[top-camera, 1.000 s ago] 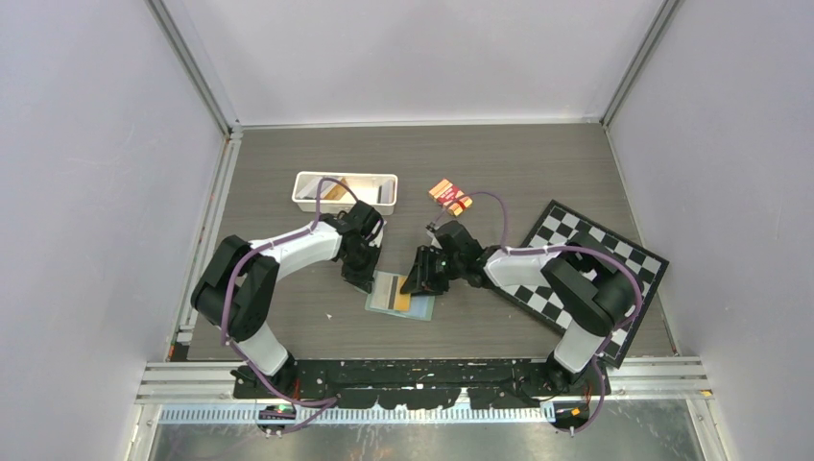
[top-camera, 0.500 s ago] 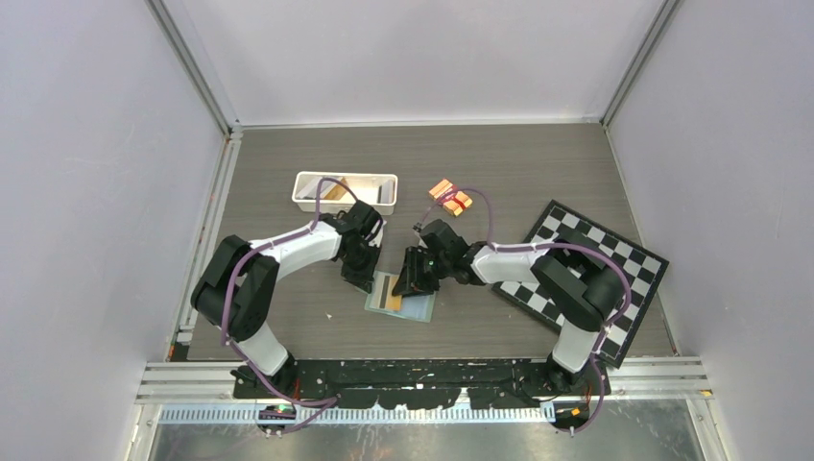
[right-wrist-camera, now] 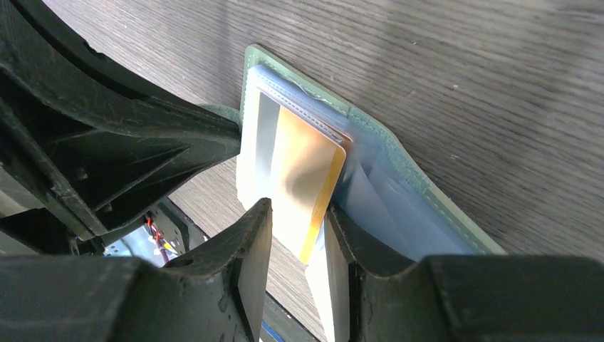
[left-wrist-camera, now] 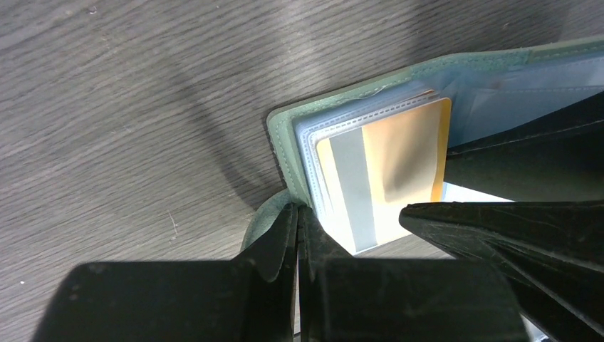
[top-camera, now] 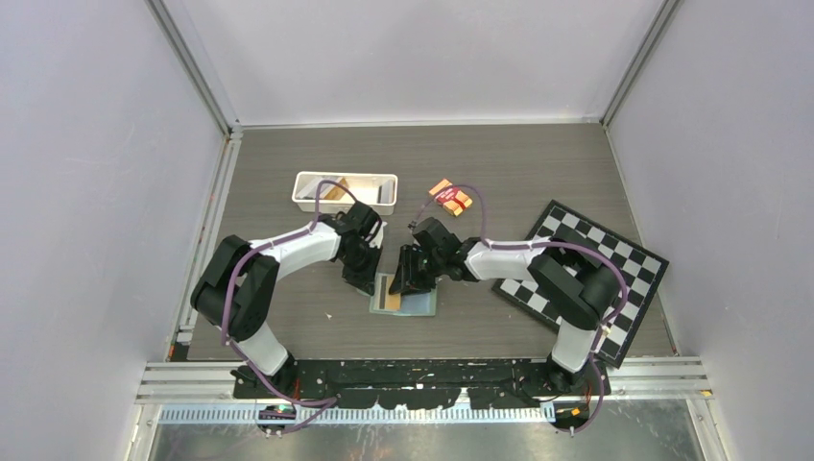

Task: Put the credit cards into the card holder
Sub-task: Insert the credit card into the card holder, then close the card holder at the center of the board.

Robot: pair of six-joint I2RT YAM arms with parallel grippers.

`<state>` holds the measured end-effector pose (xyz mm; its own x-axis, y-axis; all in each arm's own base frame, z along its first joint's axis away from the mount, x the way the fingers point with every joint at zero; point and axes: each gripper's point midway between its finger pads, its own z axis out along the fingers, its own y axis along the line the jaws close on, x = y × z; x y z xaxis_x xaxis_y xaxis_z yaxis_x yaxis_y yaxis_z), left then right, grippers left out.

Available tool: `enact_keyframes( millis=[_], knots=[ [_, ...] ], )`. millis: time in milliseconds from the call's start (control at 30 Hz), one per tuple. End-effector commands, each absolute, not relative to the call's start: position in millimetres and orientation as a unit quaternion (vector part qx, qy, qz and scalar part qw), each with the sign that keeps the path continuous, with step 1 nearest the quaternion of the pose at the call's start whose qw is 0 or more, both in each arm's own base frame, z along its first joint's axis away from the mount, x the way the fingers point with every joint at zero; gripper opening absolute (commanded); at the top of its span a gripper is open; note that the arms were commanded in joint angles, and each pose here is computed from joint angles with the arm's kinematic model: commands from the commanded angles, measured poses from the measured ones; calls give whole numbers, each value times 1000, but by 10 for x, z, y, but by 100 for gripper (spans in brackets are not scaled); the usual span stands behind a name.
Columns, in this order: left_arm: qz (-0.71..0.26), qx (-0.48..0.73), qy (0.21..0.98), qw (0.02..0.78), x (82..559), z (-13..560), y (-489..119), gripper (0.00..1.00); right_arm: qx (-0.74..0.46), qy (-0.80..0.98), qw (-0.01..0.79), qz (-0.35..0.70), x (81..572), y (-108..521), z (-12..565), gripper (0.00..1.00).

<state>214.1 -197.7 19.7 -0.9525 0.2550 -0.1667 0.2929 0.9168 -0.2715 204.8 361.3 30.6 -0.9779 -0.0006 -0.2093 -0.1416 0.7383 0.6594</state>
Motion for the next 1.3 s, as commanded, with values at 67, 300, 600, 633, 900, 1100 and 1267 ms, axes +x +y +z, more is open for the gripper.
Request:
enact_keyframes(
  millis=[67,300,600,633,900,1100,1267],
  knots=[
    [-183,146,970,64,2079,238,-2108,0,-59,924,157,344,2194,3606,576,42],
    [-180,145,971,66,2089,233,-2104,0,-52,937,192,288,2156,3229,741,44],
    [-182,145,970,67,2086,243,-2104,0,-18,952,181,245,1986,2888,571,46],
    [-181,145,971,66,2082,240,-2102,0,-16,953,178,246,1971,2884,550,46],
    [-193,148,965,101,2157,442,-2135,10,-6,955,180,236,1955,2812,492,49],
    [-185,140,961,149,2222,731,-2056,37,-6,952,191,238,1993,2763,536,51],
    [-167,110,969,148,2204,691,-1885,48,-10,947,211,243,2057,2678,633,54]
  ],
)
